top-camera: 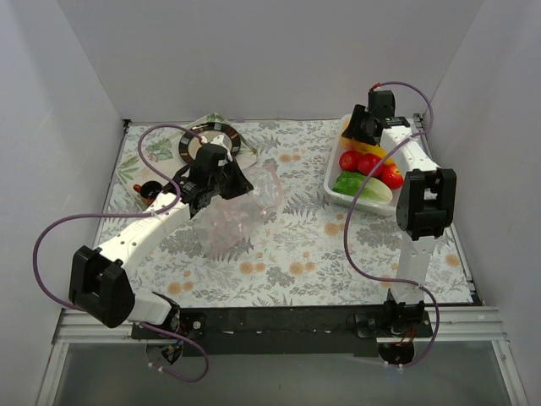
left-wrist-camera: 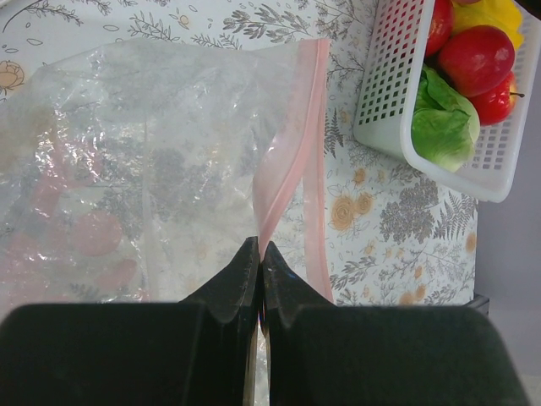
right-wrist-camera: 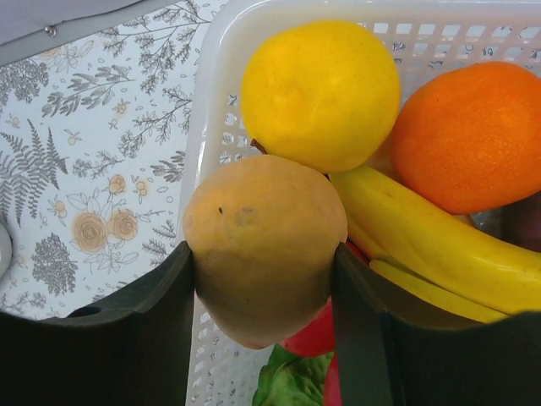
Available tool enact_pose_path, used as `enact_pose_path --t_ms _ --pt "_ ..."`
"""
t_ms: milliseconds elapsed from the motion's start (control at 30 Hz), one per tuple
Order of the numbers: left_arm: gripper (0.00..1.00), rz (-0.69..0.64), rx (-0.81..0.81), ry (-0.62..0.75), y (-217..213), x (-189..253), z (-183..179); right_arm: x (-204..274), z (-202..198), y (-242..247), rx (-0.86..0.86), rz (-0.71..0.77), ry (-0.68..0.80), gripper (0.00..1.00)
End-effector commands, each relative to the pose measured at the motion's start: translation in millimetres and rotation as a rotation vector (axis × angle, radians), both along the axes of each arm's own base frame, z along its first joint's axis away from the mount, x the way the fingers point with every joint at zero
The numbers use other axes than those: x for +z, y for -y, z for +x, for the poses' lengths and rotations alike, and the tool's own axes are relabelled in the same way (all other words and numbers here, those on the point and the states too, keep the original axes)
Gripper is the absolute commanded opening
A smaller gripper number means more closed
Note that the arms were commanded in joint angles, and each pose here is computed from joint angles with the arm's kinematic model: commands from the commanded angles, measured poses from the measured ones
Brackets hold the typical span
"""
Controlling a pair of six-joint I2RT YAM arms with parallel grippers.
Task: Place the food in the zip-top bag and seal the zipper
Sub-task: Pick up the fake fruit from the bin.
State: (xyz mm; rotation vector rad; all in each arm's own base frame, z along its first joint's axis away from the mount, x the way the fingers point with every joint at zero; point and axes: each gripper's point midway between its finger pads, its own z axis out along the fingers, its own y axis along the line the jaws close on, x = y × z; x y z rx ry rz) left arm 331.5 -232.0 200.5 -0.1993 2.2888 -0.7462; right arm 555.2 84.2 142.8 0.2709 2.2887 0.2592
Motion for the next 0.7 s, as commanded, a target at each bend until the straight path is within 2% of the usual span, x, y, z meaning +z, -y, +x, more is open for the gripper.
enact_pose_path --t_ms 0,133,167,367,467,500,600,667 --pt "0.00 -0.014 -0.005 0.042 3.6 16.5 6.3 46.4 -12.8 8.6 -0.023 -0.019 0.058 0.06" --pt "0.00 -0.008 -0.002 0.039 3.3 14.2 7.6 68.6 -34.6 10.0 -0.014 -0.010 0.082 0.03" --pt "0.00 -0.007 0.000 0.040 3.3 14.3 8.1 86.6 -42.8 7.1 -0.001 0.006 0.115 0.03" --pt "0.00 -0.012 -0.008 0.044 6.5 18.4 10.3 118.0 -102.1 -34.1 0.136 0.076 0.186 0.02" --pt "0.00 -0.009 -0.008 0.038 7.6 17.2 12.4 144.9 -139.8 -73.8 0.262 0.175 0.265 0.02" --pt "0.00 -0.007 -0.008 0.035 7.8 16.3 12.6 132.5 -159.9 -99.2 0.333 0.216 0.241 0.02" --pt "0.00 -0.013 -0.011 0.038 9.1 18.8 13.3 136.7 -197.5 -142.8 0.463 0.279 0.255 0.02" --pt "0.00 -0.027 -0.015 0.037 10.9 21.8 12.2 136.2 -208.4 -162.3 0.510 0.301 0.250 0.02"
